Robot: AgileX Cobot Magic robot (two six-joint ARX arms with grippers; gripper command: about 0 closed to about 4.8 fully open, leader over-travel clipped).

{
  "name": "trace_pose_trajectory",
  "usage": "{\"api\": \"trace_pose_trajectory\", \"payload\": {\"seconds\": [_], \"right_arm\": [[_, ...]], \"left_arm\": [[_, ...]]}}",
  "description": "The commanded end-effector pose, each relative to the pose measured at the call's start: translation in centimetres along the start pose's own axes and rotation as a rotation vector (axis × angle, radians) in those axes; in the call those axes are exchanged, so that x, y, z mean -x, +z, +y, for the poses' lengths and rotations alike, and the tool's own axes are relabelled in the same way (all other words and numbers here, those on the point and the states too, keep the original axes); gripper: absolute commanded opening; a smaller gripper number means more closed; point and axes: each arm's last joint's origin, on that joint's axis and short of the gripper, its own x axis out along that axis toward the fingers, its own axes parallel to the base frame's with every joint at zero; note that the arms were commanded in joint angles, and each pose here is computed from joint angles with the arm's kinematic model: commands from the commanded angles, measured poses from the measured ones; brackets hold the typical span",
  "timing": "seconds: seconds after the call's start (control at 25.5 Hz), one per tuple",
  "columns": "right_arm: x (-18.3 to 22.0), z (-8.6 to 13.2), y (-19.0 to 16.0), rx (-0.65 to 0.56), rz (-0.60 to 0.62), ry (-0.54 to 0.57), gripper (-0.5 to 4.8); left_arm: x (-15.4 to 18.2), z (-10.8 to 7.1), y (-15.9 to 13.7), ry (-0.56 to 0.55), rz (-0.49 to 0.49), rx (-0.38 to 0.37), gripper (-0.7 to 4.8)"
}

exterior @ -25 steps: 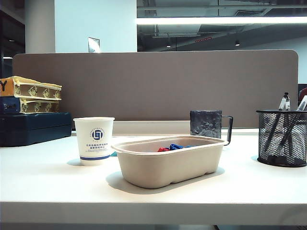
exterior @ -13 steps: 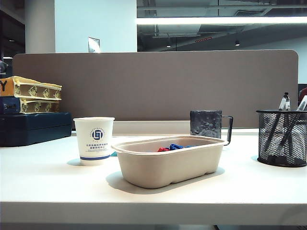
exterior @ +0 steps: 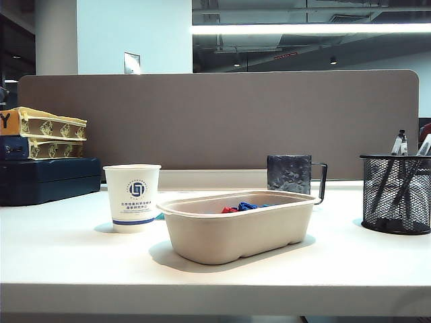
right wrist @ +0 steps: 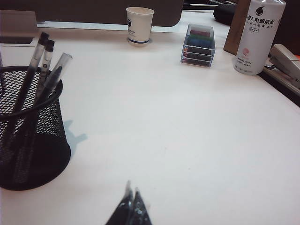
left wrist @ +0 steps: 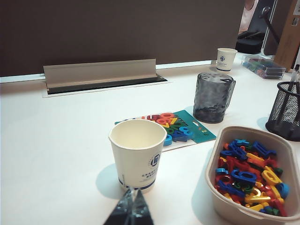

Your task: Pick up one pen and put it in the pen container.

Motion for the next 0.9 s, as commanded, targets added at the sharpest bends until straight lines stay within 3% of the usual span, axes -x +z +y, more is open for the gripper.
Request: {"api": "trace_pose_trajectory", "payload": {"seconds": [0.04, 0.47, 0.9], "right_arm": [[0.0, 0.0, 0.0, -0.007, -0.009, -0.006, -0.01], [0.0, 0.0, 0.0, -0.007, -0.009, -0.005, -0.01], [0.0, 0.0, 0.0, -0.008, -0.009, -0.006, -0.01]], "left_arm": [[0.0, 0.3, 0.2, 0.035, -0.014, 0.002, -0.05], [0.2, 1.9, 0.2, 0.196, -0.013, -0.003, -0.05], [0.9, 4.1, 0.2, 0.426, -0.013, -0.01, -0.05]]}}
